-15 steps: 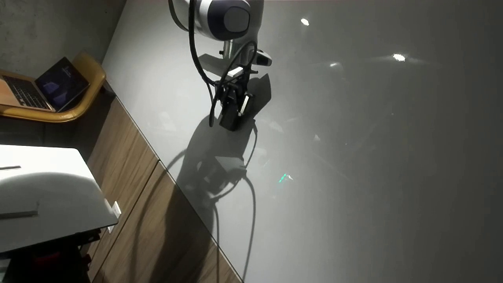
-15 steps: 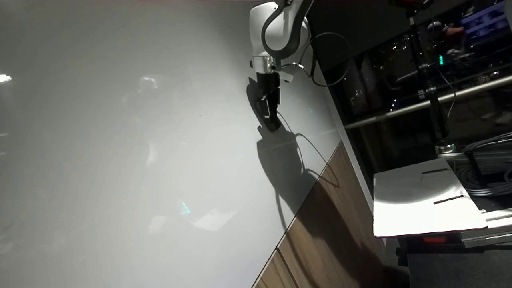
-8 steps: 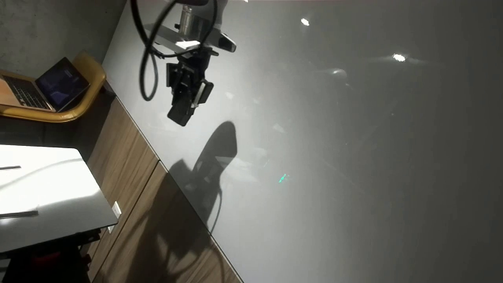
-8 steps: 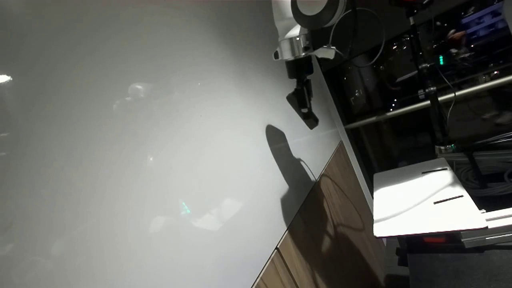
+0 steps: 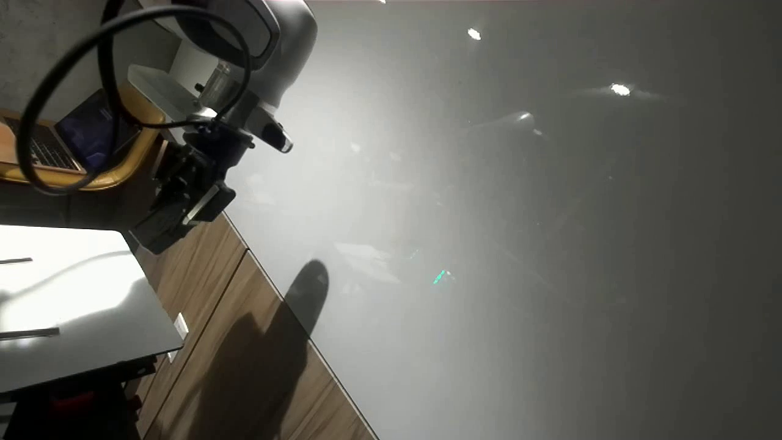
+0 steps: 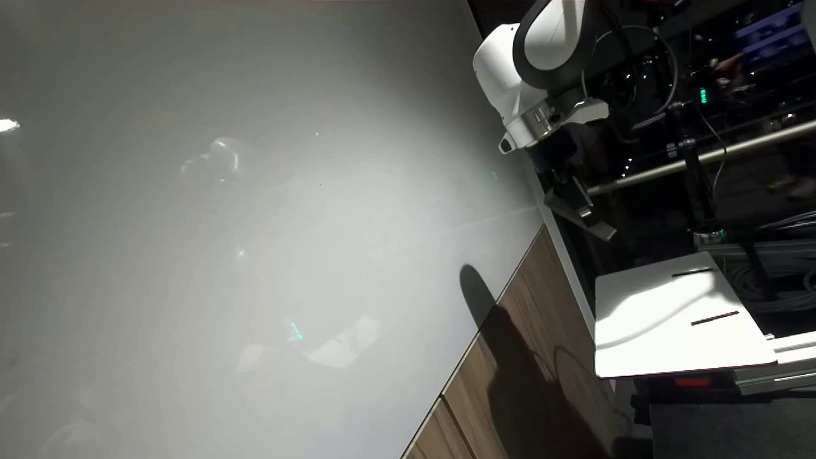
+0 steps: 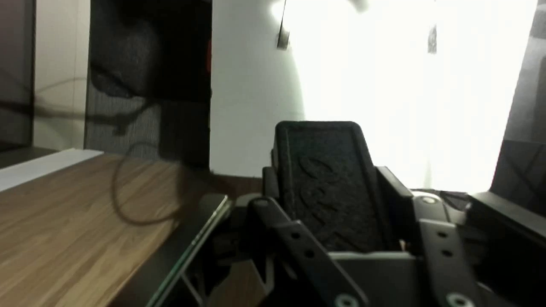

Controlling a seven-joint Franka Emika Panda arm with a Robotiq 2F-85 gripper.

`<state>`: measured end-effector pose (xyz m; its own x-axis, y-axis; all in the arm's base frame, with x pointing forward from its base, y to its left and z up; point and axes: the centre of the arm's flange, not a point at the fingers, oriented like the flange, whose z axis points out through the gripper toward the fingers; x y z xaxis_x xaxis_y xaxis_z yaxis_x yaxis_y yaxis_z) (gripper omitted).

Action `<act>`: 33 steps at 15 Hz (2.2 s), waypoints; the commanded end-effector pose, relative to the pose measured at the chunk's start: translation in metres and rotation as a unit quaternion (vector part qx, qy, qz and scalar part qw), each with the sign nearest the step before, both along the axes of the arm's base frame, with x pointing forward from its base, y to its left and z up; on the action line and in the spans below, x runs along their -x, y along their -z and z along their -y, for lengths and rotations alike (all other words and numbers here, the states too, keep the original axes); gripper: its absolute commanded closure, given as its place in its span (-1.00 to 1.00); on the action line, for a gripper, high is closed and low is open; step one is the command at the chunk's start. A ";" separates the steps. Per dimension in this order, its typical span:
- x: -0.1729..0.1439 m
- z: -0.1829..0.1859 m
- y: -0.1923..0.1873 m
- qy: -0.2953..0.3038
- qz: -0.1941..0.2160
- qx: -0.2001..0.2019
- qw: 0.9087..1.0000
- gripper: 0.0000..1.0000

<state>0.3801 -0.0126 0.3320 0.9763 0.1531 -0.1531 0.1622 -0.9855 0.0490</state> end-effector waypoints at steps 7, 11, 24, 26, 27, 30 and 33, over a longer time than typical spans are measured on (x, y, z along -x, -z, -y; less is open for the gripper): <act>-0.009 -0.026 0.074 0.062 -0.114 -0.008 0.991 0.36; -0.019 -0.029 0.089 0.074 -0.132 -0.006 0.988 0.36; -0.027 -0.033 0.113 0.066 -0.184 -0.001 0.981 -0.44; -0.027 -0.034 0.113 0.063 -0.189 0.000 0.980 -0.68; -0.027 -0.035 0.113 0.063 -0.190 0.000 0.980 -0.84; -0.028 -0.036 0.113 0.061 -0.189 0.001 0.980 -1.00; -0.028 -0.036 0.111 0.062 -0.187 -0.002 0.981 -1.00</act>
<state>0.4041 0.0198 0.2168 0.8730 0.0452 -0.4856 0.0636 -0.9977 0.0216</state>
